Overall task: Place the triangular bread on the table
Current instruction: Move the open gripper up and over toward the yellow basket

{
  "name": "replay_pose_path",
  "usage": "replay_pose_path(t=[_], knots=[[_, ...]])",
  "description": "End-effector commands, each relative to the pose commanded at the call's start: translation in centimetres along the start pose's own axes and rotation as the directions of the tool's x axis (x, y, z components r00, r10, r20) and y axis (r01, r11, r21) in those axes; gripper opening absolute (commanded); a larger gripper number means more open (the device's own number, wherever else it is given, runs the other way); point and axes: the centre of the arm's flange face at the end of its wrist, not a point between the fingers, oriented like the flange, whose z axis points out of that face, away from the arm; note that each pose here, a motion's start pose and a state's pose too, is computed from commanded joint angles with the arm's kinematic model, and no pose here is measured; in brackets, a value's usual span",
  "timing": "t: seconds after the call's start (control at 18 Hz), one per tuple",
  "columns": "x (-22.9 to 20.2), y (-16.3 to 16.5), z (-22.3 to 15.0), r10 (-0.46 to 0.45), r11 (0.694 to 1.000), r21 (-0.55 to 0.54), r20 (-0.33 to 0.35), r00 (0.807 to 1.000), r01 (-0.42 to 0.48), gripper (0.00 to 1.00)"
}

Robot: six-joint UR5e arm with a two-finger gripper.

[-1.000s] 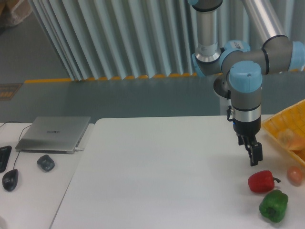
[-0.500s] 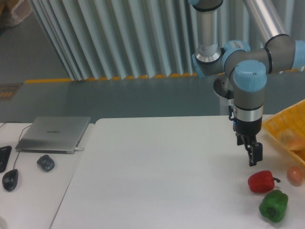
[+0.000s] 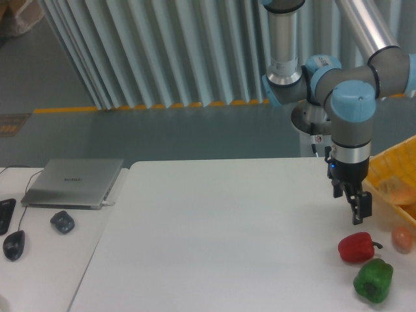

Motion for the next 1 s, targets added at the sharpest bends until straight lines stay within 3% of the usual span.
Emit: replay_pose_path(t=[0.33, 0.56, 0.83, 1.0], knots=[[-0.3, 2.2, -1.0, -0.024, 1.000, -0.010, 0.014, 1.000, 0.024, 1.00], [-0.4, 3.6, -1.2, 0.031, 0.999, -0.019, 0.010, 0.999, -0.031, 1.00], [0.7, 5.7, 0.4, 0.038, 0.997, -0.070, -0.031, 0.999, -0.040, 1.00], [1.0, 8.5, 0.9, -0.023, 0.995, -0.104, -0.064, 0.998, 0.016, 1.00]])
